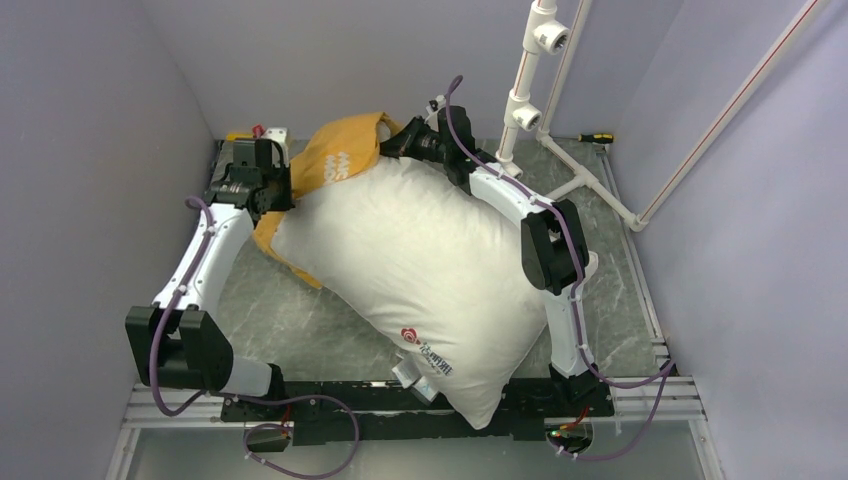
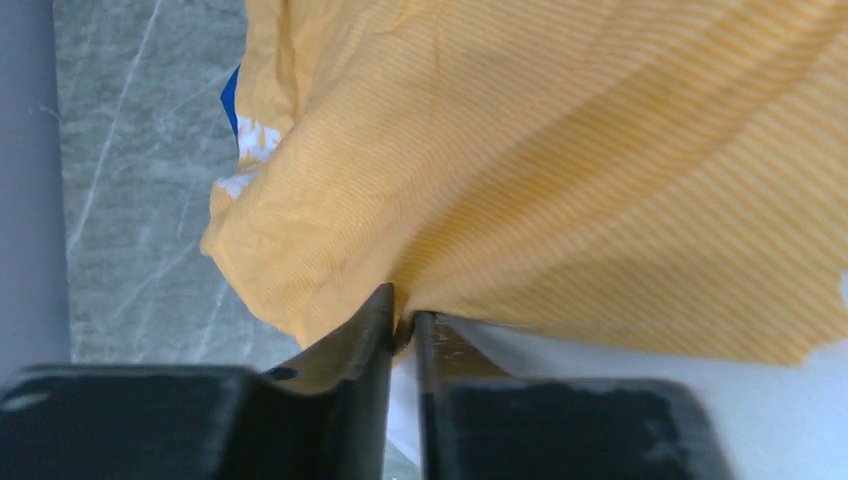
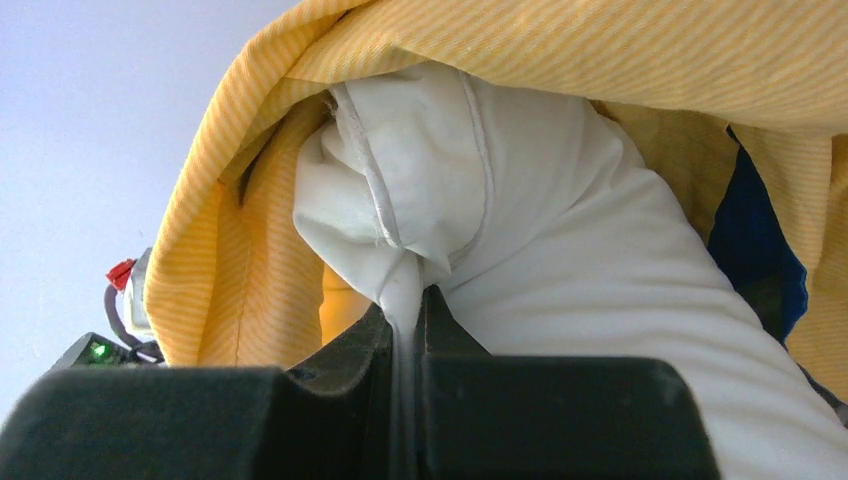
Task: Put the pillow into the pillowcase
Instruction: Stuff the pillow into the pillowcase.
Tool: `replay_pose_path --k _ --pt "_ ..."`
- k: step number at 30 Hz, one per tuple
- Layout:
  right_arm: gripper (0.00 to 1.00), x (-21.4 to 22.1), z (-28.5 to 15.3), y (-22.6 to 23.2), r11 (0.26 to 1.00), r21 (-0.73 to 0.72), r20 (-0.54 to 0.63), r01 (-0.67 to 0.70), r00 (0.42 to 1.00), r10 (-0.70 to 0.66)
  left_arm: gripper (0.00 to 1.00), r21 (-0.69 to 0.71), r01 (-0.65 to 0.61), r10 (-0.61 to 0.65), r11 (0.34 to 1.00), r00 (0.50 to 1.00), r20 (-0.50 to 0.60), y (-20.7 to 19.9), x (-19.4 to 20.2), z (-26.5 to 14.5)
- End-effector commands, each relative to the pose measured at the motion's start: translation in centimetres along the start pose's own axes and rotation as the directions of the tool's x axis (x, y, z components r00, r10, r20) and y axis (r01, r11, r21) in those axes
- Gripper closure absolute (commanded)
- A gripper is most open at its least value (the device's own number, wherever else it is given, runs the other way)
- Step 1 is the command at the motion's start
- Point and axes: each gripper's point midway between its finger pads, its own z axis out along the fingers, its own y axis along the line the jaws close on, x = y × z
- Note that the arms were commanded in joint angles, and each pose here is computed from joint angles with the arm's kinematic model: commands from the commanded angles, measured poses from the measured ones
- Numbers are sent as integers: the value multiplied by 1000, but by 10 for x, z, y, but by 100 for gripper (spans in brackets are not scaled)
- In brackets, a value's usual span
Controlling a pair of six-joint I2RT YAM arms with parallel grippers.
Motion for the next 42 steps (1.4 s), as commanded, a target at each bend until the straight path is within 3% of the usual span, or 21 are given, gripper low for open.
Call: replay_pose_path --k 1,2,11,17,22,24,27,28,31,32,34,38,42 --pt "93 -29 -15 27 996 -84 40 39 999 -36 92 61 -22 17 998 997 73 -8 -23 4" --pt "92 -29 -15 28 996 -80 42 45 998 -42 99 87 -30 24 996 997 72 -12 -24 0" --pt "88 -50 -14 46 991 -60 113 118 987 -110 100 331 21 -17 944 1000 -13 -73 -22 -78" --pt "100 -59 -9 50 991 -83 151 103 984 -89 100 604 -46 44 796 999 18 -158 -30 -146" --pt "100 -69 -8 50 990 -61 192 124 975 -111 100 707 -34 -13 706 998 61 -178 -47 -172" --pt "100 -71 -7 50 989 -50 191 141 973 -129 100 679 -23 -11 734 999 45 -173 -38 -161" --pt "95 -72 -14 55 981 -12 191 193 964 -188 100 520 27 -7 854 999 -40 -145 -15 -131" --pt "92 -71 -18 55 978 16 186 207 961 -206 96 459 35 -4 888 998 -67 -135 -8 -123" --pt "73 -65 -32 54 959 92 161 268 946 -280 38 301 74 -32 951 989 -142 -106 9 -113" --pt "65 -62 -37 49 952 129 141 277 945 -294 25 247 96 -60 964 987 -148 -96 10 -112" --pt "51 -55 -48 44 936 187 114 299 939 -323 10 165 138 -113 977 982 -152 -80 12 -114" --pt "25 -50 -74 40 885 299 82 356 915 -395 3 68 230 -218 971 964 -150 -50 14 -122" --pt "12 -54 -100 52 842 362 94 401 883 -461 2 -22 349 -346 937 917 -196 -20 31 -126"
